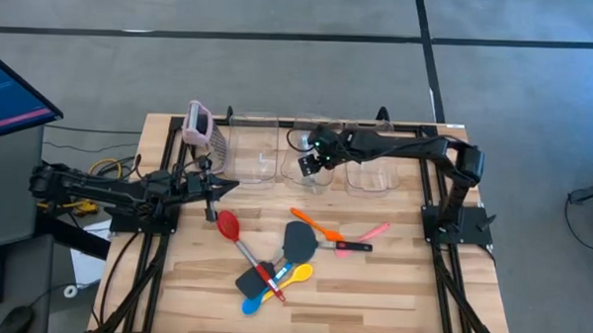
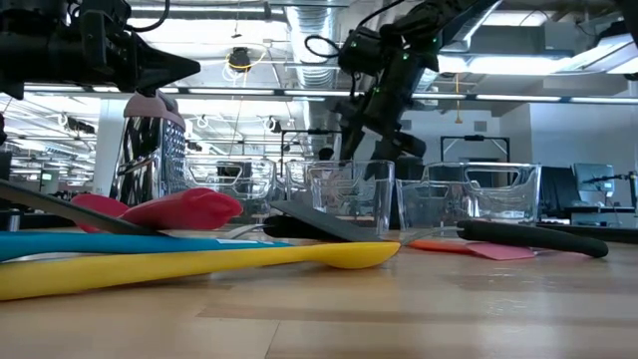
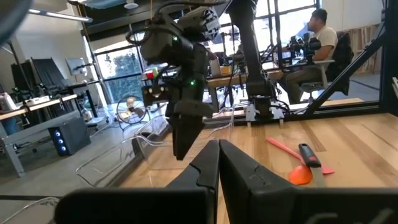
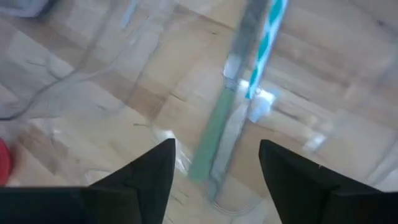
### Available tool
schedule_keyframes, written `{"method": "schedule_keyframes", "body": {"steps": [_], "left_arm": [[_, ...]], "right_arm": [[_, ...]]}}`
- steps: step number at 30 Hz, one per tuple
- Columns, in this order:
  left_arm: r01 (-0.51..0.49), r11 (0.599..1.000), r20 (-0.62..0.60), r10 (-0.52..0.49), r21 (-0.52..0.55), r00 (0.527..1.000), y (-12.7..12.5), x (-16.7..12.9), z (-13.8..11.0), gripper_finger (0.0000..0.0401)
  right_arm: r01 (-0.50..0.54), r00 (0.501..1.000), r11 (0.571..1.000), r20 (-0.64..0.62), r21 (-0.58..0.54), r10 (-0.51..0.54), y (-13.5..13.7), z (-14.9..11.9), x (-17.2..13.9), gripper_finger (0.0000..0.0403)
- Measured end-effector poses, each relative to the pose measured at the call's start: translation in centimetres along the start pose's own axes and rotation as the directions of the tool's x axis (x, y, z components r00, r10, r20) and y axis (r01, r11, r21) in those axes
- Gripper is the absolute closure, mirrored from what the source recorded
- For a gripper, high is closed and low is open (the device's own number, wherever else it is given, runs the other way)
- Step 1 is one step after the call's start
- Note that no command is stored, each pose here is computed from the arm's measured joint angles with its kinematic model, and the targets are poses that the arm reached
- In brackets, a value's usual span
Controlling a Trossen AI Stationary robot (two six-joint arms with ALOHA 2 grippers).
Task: Pick & Place Kitchen Items
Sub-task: Put the blue spatula into the right transparent bin
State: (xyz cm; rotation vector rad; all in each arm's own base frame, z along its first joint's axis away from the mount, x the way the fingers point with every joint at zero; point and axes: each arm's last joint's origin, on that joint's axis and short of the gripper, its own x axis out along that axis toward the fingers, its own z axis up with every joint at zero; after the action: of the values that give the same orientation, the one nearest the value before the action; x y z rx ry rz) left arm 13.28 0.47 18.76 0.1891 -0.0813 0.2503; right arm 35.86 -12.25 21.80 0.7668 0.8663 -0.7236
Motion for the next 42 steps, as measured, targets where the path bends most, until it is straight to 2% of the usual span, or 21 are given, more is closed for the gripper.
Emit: {"method": "schedule_keyframes", "body": {"steps": [7, 13, 18, 23, 26, 29, 37, 42], "left_arm": [[0.000, 1.000, 0.000, 0.000, 0.000, 1.000, 0.0, 0.0, 0.0, 0.0399], [0.001, 1.000, 0.000, -0.001, 0.000, 1.000, 0.0, 0.0, 0.0, 0.0399], [0.000, 1.000, 0.001, 0.000, 0.000, 1.000, 0.0, 0.0, 0.0, 0.0399], [0.000, 1.000, 0.001, 0.000, 0.000, 1.000, 0.0, 0.0, 0.0, 0.0399], [0.000, 1.000, 0.001, 0.000, 0.000, 1.000, 0.0, 0.0, 0.0, 0.0399], [0.001, 1.000, 0.000, -0.001, 0.000, 1.000, 0.0, 0.0, 0.0, 0.0399], [0.000, 1.000, 0.001, 0.000, 0.000, 1.000, 0.0, 0.0, 0.0, 0.0399], [0.000, 1.000, 0.005, 0.000, -0.001, 1.000, 0.0, 0.0, 0.1, 0.0399]], "right_arm": [[-0.077, 0.994, 0.989, 0.068, -0.128, 0.086, 1.2, -0.1, -3.9, 0.0222], [-0.145, 0.968, 0.936, 0.148, -0.321, 0.201, 3.0, -1.2, -8.3, 0.0293], [-0.149, 0.955, 0.845, 0.146, -0.514, 0.258, 5.0, -3.6, -10.4, 0.0351], [-0.162, 0.945, 0.693, 0.093, -0.702, 0.315, 7.1, -6.6, -11.4, 0.0394], [-0.176, 0.938, 0.622, 0.061, -0.763, 0.340, 8.1, -8.2, -11.9, 0.0399], [-0.196, 0.932, 0.590, 0.037, -0.784, 0.359, 8.8, -9.4, -12.2, 0.0393], [-0.222, 0.925, 0.541, 0.000, -0.811, 0.380, 9.6, -11.1, -12.8, 0.0401], [-0.211, 0.946, 0.529, -0.034, -0.822, 0.324, 9.2, -11.9, -12.7, 0.0400]]}}
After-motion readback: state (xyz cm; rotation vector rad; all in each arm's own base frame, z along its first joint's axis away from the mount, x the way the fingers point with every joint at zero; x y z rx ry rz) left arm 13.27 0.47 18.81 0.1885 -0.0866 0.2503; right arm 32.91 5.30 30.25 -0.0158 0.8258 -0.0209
